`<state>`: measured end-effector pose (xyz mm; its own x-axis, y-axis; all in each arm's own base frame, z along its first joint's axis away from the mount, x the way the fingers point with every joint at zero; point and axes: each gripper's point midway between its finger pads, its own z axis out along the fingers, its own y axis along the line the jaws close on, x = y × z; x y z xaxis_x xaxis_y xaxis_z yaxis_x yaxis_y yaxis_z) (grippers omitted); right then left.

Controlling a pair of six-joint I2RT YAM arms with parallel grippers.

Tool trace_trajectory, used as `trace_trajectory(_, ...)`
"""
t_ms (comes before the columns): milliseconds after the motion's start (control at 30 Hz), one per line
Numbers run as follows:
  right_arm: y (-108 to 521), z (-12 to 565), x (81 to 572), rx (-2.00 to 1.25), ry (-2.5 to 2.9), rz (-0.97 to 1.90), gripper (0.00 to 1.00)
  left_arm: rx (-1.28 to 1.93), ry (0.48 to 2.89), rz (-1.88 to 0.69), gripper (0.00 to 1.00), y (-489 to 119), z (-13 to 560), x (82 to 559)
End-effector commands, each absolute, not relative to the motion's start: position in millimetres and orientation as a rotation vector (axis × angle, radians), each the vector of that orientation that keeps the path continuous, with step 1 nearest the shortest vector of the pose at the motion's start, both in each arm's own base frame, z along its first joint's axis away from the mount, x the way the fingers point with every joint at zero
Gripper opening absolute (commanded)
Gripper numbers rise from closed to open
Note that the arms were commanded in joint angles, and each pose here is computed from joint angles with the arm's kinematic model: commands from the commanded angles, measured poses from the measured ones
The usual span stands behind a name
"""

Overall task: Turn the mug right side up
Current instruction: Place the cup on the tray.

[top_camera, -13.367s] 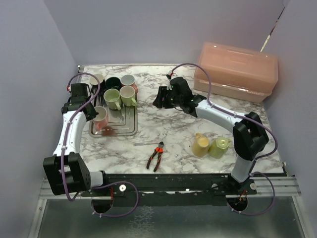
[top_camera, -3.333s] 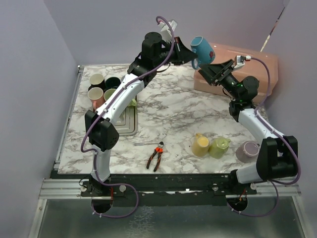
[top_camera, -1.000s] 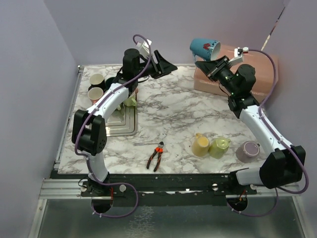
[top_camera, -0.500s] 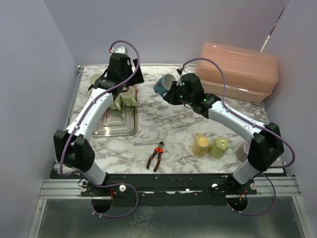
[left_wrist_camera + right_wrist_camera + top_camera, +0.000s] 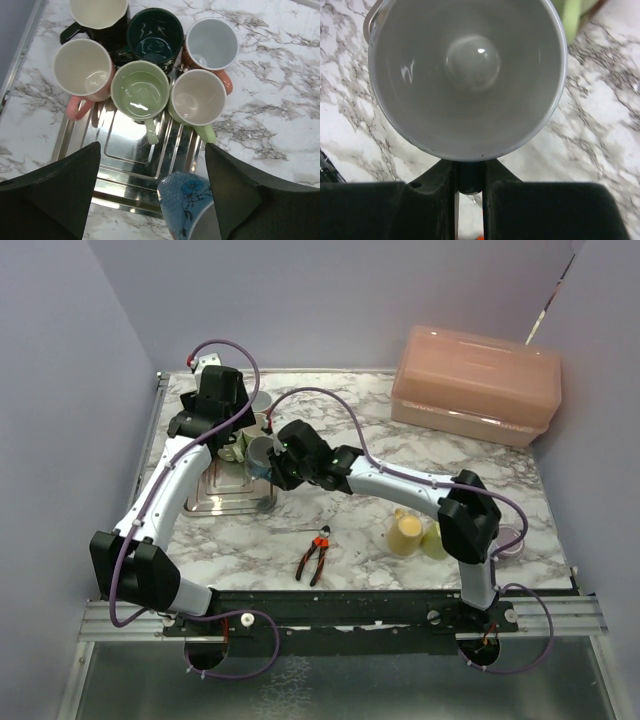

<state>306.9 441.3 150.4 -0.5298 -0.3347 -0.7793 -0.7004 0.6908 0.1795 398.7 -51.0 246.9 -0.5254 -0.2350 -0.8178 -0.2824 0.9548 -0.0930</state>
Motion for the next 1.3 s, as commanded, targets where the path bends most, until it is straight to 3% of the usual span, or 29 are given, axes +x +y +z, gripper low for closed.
trace_trajectory(0,470,165,324,-0.849,2.052,0.601,0.01,-0.475,2.122,0.209,0.83,-8,252,383)
trace_trajectory(867,482,96,359,-0.852,2.195,0.438,0.01,-0.525,2.221,0.098,0.66,0,219,391)
trace_trajectory(1267,473,88,376,-0.820,2.209,0.365,0.14,-0.510,2.242,0.073,0.65,-5,214,393)
